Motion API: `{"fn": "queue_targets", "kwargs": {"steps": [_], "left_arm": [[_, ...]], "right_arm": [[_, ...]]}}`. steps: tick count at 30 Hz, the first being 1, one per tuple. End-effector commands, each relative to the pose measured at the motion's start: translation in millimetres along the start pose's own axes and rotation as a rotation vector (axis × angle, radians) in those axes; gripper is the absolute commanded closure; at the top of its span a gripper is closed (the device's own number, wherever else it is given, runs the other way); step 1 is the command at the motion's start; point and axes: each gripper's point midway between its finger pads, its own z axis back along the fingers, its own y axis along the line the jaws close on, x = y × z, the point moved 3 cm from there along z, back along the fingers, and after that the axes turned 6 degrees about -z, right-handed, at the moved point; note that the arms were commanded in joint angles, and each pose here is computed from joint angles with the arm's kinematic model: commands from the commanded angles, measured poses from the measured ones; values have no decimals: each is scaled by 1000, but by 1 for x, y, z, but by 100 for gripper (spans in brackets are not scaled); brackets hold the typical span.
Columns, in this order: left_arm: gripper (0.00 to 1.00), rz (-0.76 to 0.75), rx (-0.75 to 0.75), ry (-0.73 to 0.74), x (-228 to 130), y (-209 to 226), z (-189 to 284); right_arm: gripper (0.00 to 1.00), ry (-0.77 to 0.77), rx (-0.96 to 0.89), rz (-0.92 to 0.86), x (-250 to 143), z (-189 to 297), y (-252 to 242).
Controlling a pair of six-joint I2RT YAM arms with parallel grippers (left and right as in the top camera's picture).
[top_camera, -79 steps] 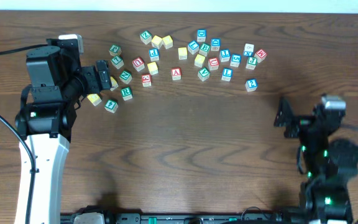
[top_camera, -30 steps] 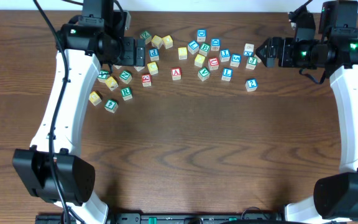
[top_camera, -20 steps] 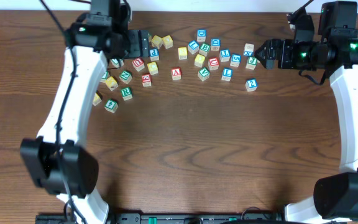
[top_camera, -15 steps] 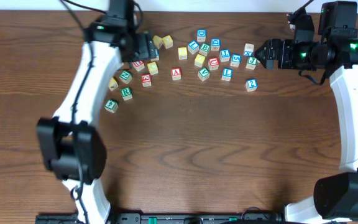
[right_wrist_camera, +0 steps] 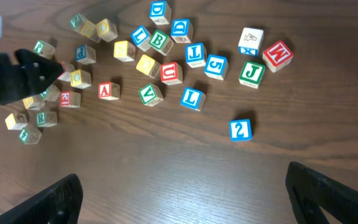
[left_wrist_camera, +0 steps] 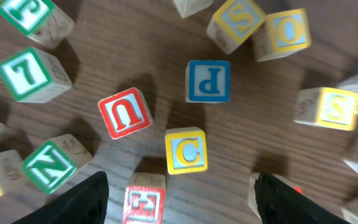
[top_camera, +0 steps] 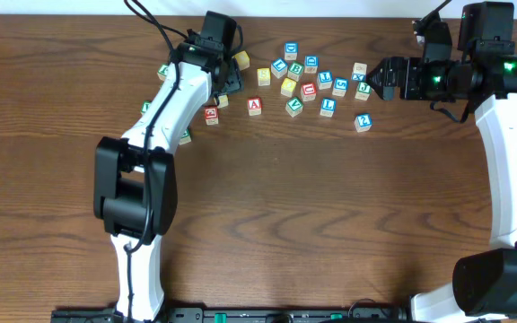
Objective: Spell out CORL
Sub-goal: 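Move the left gripper over the yellow-faced C block, then lower the left gripper and close it on the yellow C block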
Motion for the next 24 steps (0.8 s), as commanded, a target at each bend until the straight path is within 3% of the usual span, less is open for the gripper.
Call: {"fn": "queue_targets", "kwargs": {"steps": [1,8,13,24], "left_arm": [[27,31,34,7,-2,2,-17],[29,38,25,-11,0,-2,-35],[36,43,12,-37,6,-5,-36],[40,40,35,18,-13,-6,-66]], "right_arm": [[1,-9,18,19,3,4,9],[1,-5,17,17,2,4,9],[1,-3,14,16,2,4,8],[1,-3,12,17,1,4,8]]}}
